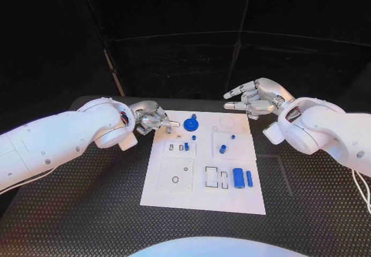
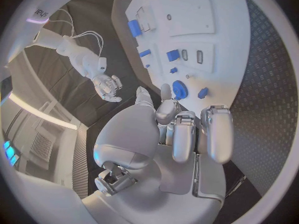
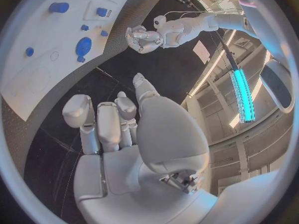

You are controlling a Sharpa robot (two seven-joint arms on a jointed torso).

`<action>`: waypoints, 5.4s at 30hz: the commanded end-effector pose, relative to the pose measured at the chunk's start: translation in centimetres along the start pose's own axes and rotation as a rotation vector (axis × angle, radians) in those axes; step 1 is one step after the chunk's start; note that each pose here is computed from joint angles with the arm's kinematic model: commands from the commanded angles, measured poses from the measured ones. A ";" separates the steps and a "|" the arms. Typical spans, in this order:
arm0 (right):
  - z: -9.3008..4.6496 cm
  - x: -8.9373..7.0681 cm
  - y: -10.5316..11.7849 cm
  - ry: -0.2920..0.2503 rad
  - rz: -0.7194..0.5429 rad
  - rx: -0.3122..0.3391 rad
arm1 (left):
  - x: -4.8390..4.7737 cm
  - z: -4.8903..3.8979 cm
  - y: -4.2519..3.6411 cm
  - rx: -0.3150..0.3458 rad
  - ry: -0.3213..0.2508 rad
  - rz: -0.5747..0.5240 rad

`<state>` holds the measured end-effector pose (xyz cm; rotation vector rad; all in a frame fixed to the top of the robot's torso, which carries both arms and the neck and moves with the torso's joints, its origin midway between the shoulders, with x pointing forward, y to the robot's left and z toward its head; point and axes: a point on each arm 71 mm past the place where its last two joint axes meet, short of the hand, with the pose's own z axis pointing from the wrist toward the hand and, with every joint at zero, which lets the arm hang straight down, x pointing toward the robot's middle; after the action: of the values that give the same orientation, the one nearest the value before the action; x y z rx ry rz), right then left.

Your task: Assemble the parts on the task board

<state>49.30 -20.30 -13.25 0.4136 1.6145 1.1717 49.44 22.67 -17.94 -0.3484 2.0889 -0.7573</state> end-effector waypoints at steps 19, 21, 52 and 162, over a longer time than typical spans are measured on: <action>1.3 -0.4 0.0 -0.021 0.003 0.016 | 2.47 4.33 -3.43 -0.256 0.071 0.431; 1.3 -0.4 0.0 -0.023 0.000 0.017 | 2.73 4.63 -3.68 -0.256 0.079 0.439; 2.0 0.3 0.3 -0.018 -0.013 0.011 | 5.55 6.37 -6.73 -0.216 0.173 0.470; 2.7 0.0 -0.4 -0.011 -0.024 0.020 | 4.76 3.96 -4.19 -0.152 0.097 0.079</action>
<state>51.80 -19.32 -13.65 0.4267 1.6198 1.1221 49.65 15.49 -20.37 -0.2371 2.2975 -0.5334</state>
